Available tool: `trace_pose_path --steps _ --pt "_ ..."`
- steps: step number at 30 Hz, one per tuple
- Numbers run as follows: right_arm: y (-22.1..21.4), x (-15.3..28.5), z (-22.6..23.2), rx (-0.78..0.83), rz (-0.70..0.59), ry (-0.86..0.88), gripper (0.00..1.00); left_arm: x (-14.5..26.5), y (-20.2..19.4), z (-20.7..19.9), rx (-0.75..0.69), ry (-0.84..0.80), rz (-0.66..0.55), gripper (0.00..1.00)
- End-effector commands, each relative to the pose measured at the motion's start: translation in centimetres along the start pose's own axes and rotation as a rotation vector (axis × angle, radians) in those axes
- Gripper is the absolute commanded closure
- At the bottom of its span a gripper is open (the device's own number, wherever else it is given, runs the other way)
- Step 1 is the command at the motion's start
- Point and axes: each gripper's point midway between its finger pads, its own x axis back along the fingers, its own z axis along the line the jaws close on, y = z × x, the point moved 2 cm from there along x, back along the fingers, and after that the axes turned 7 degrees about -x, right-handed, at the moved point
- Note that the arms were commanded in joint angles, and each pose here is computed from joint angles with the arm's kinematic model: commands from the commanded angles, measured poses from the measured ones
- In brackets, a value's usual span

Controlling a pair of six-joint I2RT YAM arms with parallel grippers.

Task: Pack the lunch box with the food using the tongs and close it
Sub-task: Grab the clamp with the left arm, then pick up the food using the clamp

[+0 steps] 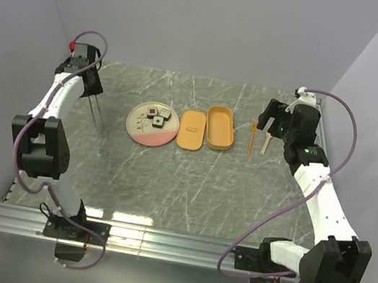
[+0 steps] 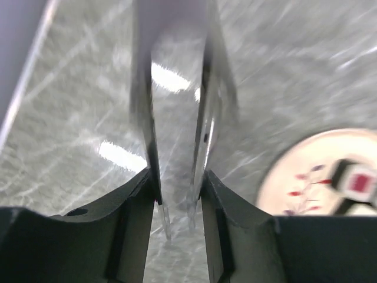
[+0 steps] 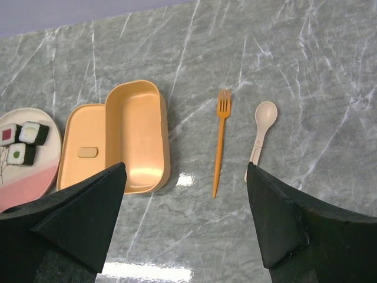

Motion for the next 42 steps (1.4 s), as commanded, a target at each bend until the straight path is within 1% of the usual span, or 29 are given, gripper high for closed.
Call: trace_pose_path --steps 1,7,8,10,12,16,23,27,37,42 --pt "1.2 0.2 1.1 -0.001 -0.03 0.033 0.11 3.8 4.4 -1.3 0.025 -0.03 -0.165 0.59" --pt "1.3 0.2 1.3 0.004 -0.031 0.036 0.11 6.8 6.3 -4.0 0.037 -0.105 -0.243 0.59" --pt "1.2 0.1 1.3 0.006 -0.028 0.037 0.11 7.2 6.9 -3.9 0.046 -0.104 -0.266 0.59" --pt "1.2 0.2 1.3 0.007 -0.03 0.036 0.11 8.3 7.1 -6.0 0.029 -0.144 -0.298 0.59" --pt "1.1 0.3 1.3 0.009 -0.028 0.037 0.11 9.2 8.0 -7.2 0.037 -0.182 -0.346 0.59" --pt "1.2 0.7 1.1 0.015 -0.036 0.032 0.11 10.4 8.7 -10.6 0.023 -0.249 -0.394 0.57" --pt "1.2 1.8 0.7 0.026 -0.047 0.016 0.11 10.4 10.2 -14.5 0.036 -0.307 -0.44 0.57" --pt "1.2 2.5 0.4 0.027 -0.058 0.004 0.11 10.0 10.4 -16.4 0.007 -0.312 -0.452 0.57" --pt "0.7 3.6 -0.3 0.01 -0.076 -0.015 0.11 7.6 9.5 -18.5 -0.039 -0.309 -0.441 0.54" --pt "0.7 3.6 -0.3 0.01 -0.079 -0.019 0.11 7.2 8.7 -19.6 -0.064 -0.341 -0.44 0.54"
